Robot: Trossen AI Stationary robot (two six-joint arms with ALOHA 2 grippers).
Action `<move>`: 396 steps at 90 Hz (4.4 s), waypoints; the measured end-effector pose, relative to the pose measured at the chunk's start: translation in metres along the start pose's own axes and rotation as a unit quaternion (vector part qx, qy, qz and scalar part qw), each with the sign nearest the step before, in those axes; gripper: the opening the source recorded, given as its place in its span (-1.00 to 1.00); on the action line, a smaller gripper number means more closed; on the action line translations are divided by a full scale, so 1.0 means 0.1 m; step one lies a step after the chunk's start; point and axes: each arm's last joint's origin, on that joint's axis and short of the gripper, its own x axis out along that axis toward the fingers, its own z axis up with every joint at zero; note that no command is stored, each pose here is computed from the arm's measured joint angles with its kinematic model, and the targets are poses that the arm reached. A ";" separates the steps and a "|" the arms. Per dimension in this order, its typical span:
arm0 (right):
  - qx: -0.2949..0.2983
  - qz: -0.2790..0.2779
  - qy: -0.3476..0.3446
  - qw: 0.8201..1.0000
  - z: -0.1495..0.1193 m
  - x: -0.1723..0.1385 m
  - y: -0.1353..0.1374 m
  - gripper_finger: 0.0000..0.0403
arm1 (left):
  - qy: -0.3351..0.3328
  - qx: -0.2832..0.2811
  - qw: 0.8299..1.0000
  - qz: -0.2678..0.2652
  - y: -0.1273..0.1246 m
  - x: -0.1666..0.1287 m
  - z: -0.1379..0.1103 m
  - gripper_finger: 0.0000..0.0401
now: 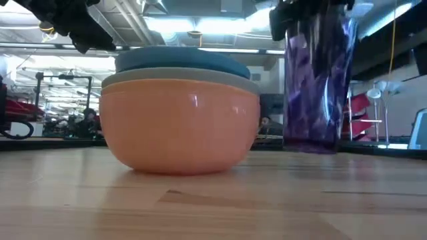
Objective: Nest bowls inside each other
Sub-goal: Put the violet cup to the top right of the stacked bowl, then return to Home Position
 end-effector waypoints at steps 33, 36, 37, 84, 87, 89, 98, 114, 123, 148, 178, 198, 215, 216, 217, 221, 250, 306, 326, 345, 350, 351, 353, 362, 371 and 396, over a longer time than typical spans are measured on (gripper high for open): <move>-0.063 -0.072 0.023 0.995 0.41 -0.06 -0.09 -1.00 | 0.001 -0.004 1.000 0.003 0.00 0.00 0.00 -0.43; -0.065 -0.072 0.024 0.995 0.41 -0.05 -0.10 -1.00 | 0.001 -0.004 1.000 0.003 0.00 0.00 0.00 -0.43; -0.065 -0.072 0.025 0.995 0.41 -0.04 -0.10 -1.00 | 0.001 -0.005 1.000 0.003 0.00 0.00 0.00 -0.43; -0.078 -0.032 0.036 0.996 0.43 0.01 -0.08 -1.00 | 0.001 -0.009 1.000 0.003 0.00 0.00 0.00 -0.43; -0.078 -0.031 0.036 0.996 0.43 0.01 -0.08 -1.00 | 0.001 -0.009 1.000 0.003 0.00 0.00 0.00 -0.43; -0.079 -0.031 0.037 0.996 0.43 0.02 -0.08 -1.00 | 0.001 -0.009 1.000 0.003 0.00 0.00 0.00 -0.43; -0.085 -0.032 0.035 0.995 0.46 0.08 -0.08 -1.00 | 0.001 -0.009 1.000 0.003 0.00 0.00 0.00 -0.43; -0.084 -0.028 0.033 0.995 0.47 0.13 -0.11 -1.00 | 0.005 -0.009 1.000 0.004 0.00 0.00 -0.01 -0.43; -0.085 -0.024 0.034 0.996 0.47 0.14 -0.11 -1.00 | 0.004 -0.008 1.000 0.004 0.00 0.00 -0.01 -0.43; -0.087 -0.010 0.033 0.996 0.47 0.14 -0.09 -0.80 | 0.004 -0.009 1.000 0.004 0.00 0.00 -0.01 -0.43; -0.089 -0.009 0.030 0.996 0.48 0.14 -0.09 -0.50 | 0.008 -0.008 1.000 0.004 0.00 0.00 -0.02 -0.43; -0.088 0.008 0.035 0.995 0.47 0.14 -0.08 -0.43 | 0.009 -0.007 1.000 0.004 0.00 0.00 -0.02 -0.43; -0.101 0.010 0.024 0.995 0.52 0.02 -0.05 -0.43 | 0.009 -0.008 1.000 0.004 0.00 0.00 -0.02 -0.43; -0.101 0.011 0.022 0.995 0.53 0.00 -0.05 -0.43 | 0.009 -0.007 1.000 0.004 0.00 0.00 -0.02 -0.43; -0.102 0.011 0.020 0.995 0.54 -0.01 -0.05 -0.43 | 0.009 -0.007 1.000 0.004 0.00 0.00 -0.02 -0.43; -0.102 0.013 0.011 0.995 0.57 -0.08 -0.05 -0.43 | 0.009 -0.007 1.000 0.004 0.00 0.00 -0.02 -0.43; -0.109 -0.017 -0.035 0.993 0.72 -0.66 -0.16 -0.43 | -0.026 -0.001 1.000 -0.008 0.00 -0.05 0.03 -0.43; -0.140 -0.046 -0.243 0.959 -0.12 -2.20 -0.20 -0.43 | -0.234 -0.031 0.970 -0.048 0.11 -0.74 0.00 -0.43; -0.104 -0.008 -0.351 0.931 -0.80 -2.47 -0.29 -0.43 | -0.330 -0.015 0.938 -0.108 0.11 -0.88 -0.04 -0.43; -0.108 0.097 -0.484 0.863 -1.28 -2.12 -0.35 -0.43 | -0.374 0.007 0.910 -0.181 0.04 -0.64 -0.13 -0.43; -0.115 0.131 -0.512 0.841 -1.36 -1.95 -0.37 -0.43 | -0.377 -0.001 0.907 -0.186 0.03 -0.56 -0.17 -0.43; -0.116 0.137 -0.517 0.837 -1.37 -1.91 -0.37 -0.43 | -0.378 -0.001 0.907 -0.187 0.02 -0.55 -0.17 -0.43; -0.119 0.147 -0.525 0.830 -1.39 -1.83 -0.37 -0.43 | -0.379 -0.002 0.906 -0.191 0.02 -0.52 -0.19 -0.43; -0.122 0.180 -0.556 0.802 -1.45 -1.48 -0.41 -0.43 | -0.393 -0.009 0.898 -0.198 0.01 -0.47 -0.22 -0.43; -0.128 0.199 -0.583 0.778 -1.47 -1.17 -0.44 -0.43 | -0.387 -0.011 0.900 -0.200 0.01 -0.42 -0.25 -0.43; -0.120 0.238 -0.580 0.770 -1.51 -0.61 -0.50 -0.43 | -0.301 -0.034 0.931 -0.201 0.01 -0.30 -0.38 -0.43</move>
